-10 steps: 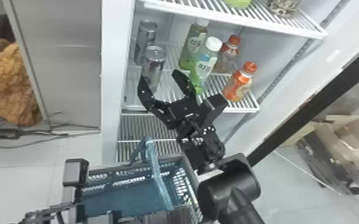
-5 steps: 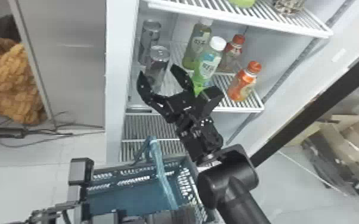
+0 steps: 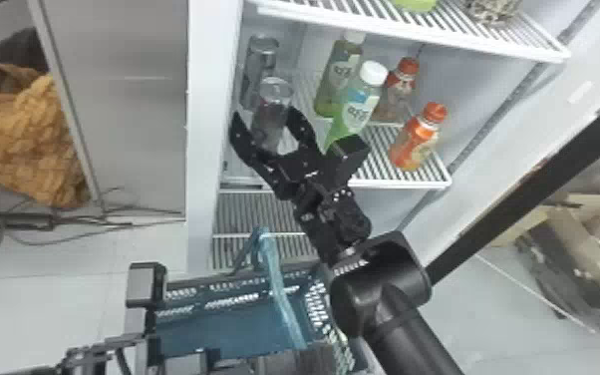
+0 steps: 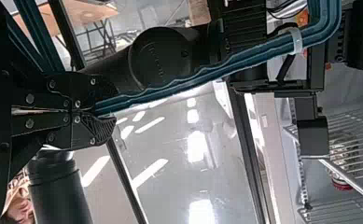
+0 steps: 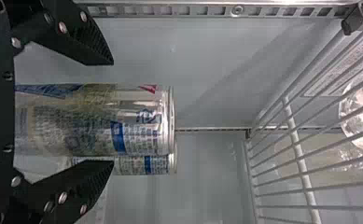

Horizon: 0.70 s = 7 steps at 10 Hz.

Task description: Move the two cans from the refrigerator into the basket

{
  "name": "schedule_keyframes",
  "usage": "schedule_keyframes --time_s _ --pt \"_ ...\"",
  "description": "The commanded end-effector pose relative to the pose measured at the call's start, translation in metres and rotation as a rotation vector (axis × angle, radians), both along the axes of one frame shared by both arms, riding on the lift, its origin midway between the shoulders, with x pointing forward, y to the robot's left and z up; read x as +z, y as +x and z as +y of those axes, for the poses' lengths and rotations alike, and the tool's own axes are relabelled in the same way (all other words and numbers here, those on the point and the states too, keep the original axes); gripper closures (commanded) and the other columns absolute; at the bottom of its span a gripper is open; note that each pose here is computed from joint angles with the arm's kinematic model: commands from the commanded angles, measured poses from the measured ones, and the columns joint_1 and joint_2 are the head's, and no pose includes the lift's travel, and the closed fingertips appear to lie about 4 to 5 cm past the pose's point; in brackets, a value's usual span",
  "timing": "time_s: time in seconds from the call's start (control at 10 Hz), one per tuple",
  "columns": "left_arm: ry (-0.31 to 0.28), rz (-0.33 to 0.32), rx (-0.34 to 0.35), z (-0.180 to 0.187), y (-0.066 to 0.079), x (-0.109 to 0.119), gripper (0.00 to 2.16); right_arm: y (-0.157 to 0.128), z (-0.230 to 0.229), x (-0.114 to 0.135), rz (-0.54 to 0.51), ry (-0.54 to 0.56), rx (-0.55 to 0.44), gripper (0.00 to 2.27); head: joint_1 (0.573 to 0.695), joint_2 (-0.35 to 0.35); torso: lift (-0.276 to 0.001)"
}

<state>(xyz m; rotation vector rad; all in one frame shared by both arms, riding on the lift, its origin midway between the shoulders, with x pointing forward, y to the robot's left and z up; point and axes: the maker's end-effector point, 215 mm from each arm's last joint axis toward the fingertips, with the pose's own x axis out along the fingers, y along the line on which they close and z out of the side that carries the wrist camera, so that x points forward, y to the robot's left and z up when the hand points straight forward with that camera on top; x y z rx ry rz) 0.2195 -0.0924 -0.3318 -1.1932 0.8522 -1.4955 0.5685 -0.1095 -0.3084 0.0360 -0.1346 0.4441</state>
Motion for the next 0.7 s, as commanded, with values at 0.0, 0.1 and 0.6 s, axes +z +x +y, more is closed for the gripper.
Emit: schedule_keyframes --time_s 0.0,0.1,0.6 --pt "0.001 -0.003 0.0 0.0 0.001 0.0 1.19 0.002 0.001 0.002 0.0 0.003 0.0 0.76 0.695 -0.286 -0.276" --pt "0.001 -0.003 0.0 0.0 0.001 0.0 1.19 0.001 0.0 0.0 0.003 0.004 -0.003 0.86 0.695 -0.283 -0.276" --pt "-0.002 -0.001 0.005 -0.001 0.002 0.0 1.19 -0.007 -0.006 0.018 -0.03 0.01 -0.016 0.86 0.695 -0.287 -0.276"
